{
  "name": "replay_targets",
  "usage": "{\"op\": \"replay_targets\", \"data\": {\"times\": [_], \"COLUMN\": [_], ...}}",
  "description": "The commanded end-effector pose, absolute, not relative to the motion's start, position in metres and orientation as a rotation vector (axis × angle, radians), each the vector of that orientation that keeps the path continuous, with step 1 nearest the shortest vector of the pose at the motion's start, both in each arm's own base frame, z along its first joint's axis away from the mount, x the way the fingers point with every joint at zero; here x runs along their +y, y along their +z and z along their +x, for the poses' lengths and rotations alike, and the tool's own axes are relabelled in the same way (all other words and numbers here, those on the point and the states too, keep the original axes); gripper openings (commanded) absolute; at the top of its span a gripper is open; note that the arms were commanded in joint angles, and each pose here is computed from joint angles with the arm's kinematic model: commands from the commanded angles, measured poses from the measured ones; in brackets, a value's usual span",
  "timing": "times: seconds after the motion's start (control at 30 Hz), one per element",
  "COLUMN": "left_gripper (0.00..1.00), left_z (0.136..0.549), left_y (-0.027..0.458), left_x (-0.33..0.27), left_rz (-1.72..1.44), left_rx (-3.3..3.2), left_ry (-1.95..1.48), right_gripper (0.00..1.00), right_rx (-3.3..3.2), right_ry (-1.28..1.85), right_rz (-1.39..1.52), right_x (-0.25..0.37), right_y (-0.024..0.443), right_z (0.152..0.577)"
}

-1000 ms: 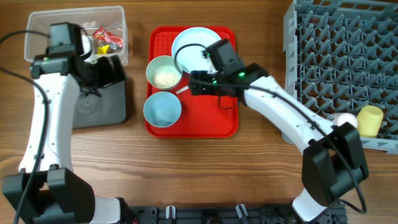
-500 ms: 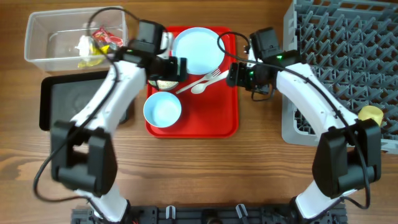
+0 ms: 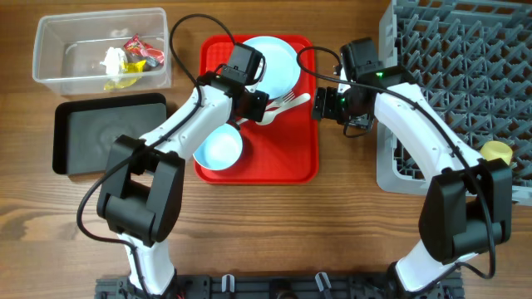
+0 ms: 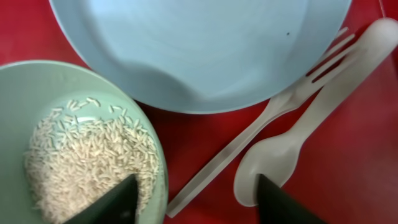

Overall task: Sort waste into correct bins and load items into the dishwasher rack
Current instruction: 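Grasp the green rice bowl rim with the left gripper and lift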

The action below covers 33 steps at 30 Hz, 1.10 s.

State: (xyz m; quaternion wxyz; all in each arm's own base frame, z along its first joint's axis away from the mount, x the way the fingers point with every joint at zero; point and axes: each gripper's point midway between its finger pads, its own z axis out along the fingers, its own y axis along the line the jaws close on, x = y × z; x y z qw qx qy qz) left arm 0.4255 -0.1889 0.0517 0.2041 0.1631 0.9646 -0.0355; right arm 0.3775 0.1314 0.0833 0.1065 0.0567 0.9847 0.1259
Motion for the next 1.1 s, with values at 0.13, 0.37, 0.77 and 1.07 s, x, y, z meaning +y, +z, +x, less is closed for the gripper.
{"op": "replay_targets", "data": {"times": [0.13,0.37,0.77,1.07], "left_gripper": [0.47,0.35,0.04,0.04], "left_z": [0.430,0.432,0.434,0.421], "left_y": [0.031,0.023,0.032,0.123], "left_x": [-0.185,-0.184,-0.172,-0.160], "left_rz": [0.465,0.463,0.366,0.163], "left_rx": [2.703,2.709,2.706,2.670], "left_ry": [-0.050,-0.037,0.040,-0.052], "right_gripper": [0.85,0.84,0.84,0.84], "right_rx": [2.898,2.898,2.908,2.902], "right_ry": [0.332,0.307,0.293,0.238], "right_rz": [0.144,0.142,0.145,0.132], "right_x": [0.127,0.124,0.122,0.116], "right_y": [0.089,0.089,0.088,0.087], "right_z": [0.374,0.374,0.372,0.373]}}
